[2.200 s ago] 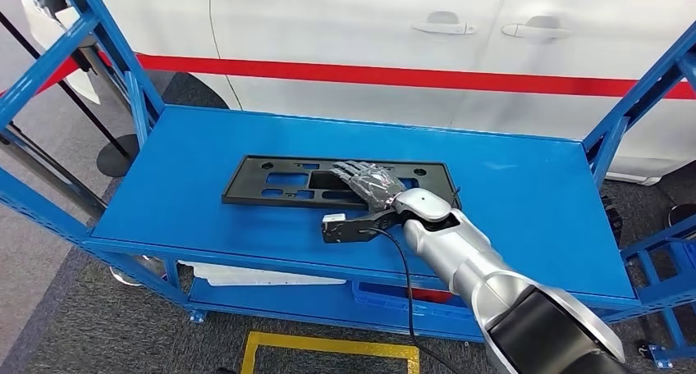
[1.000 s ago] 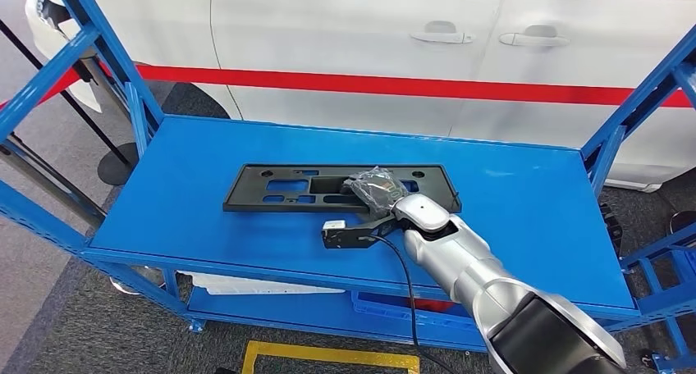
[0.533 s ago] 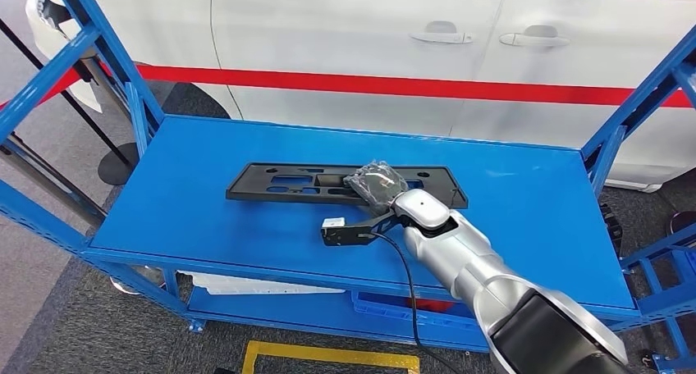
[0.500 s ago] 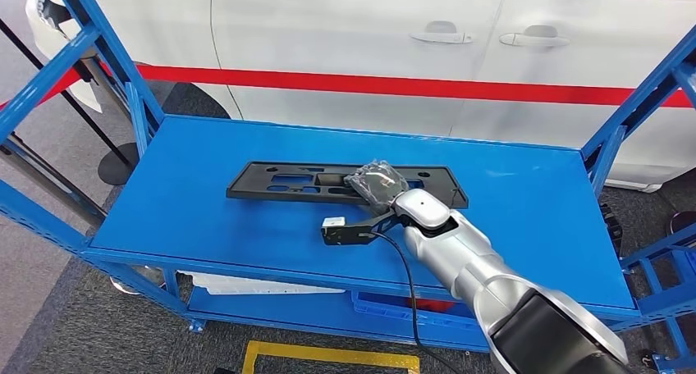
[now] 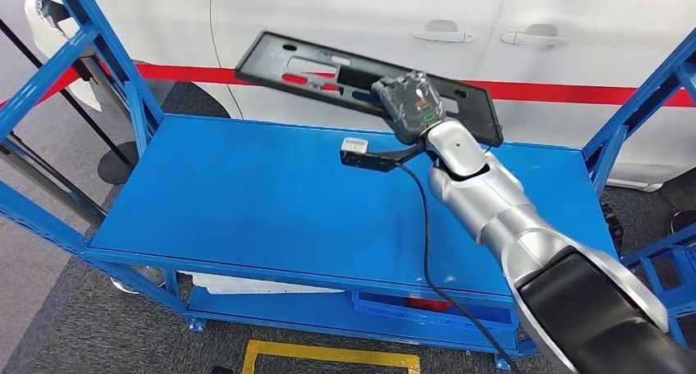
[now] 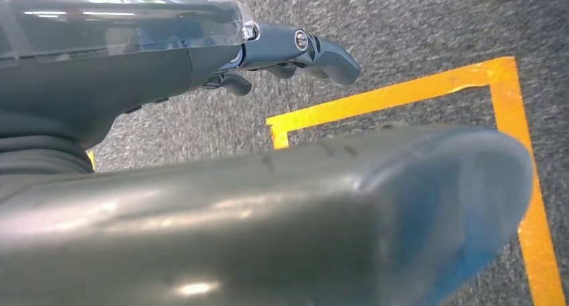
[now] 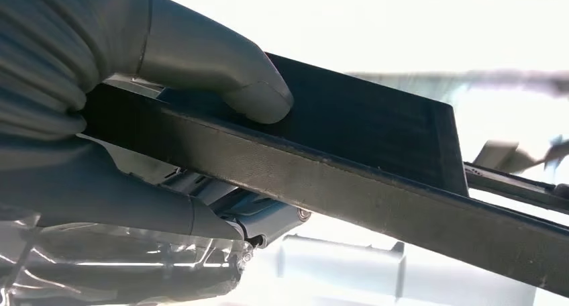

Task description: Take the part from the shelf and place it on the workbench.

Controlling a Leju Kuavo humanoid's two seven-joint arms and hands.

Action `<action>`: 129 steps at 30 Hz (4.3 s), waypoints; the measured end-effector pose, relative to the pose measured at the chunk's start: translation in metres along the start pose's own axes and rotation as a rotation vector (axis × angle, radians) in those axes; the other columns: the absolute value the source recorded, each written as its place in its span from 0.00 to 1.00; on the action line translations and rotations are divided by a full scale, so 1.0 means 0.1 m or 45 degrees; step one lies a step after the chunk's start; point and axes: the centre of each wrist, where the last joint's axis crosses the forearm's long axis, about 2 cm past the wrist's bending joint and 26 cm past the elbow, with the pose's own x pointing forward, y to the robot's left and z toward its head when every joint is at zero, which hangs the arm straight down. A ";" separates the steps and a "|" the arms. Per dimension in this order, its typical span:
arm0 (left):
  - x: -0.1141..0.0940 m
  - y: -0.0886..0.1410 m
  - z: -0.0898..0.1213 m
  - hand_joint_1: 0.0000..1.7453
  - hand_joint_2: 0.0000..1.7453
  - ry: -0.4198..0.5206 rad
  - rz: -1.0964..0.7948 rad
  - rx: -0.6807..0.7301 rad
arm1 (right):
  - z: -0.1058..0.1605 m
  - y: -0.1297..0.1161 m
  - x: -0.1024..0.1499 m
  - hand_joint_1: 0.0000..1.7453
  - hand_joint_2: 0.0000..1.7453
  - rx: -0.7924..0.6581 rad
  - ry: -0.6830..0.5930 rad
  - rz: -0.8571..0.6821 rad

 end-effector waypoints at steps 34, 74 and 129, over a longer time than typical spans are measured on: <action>0.15 -0.01 -0.04 0.00 1.00 -0.297 0.169 -0.089 | 0.17 -0.18 -0.40 1.00 1.00 -0.169 0.087 0.015; -0.14 0.08 0.01 0.00 1.00 -0.312 0.375 0.009 | 0.89 -0.09 -0.13 1.00 1.00 -0.630 -0.046 -2.171; -0.14 0.15 0.00 0.00 1.00 -0.245 0.204 0.112 | 0.83 -0.30 -0.09 1.00 1.00 -0.670 -0.141 -2.057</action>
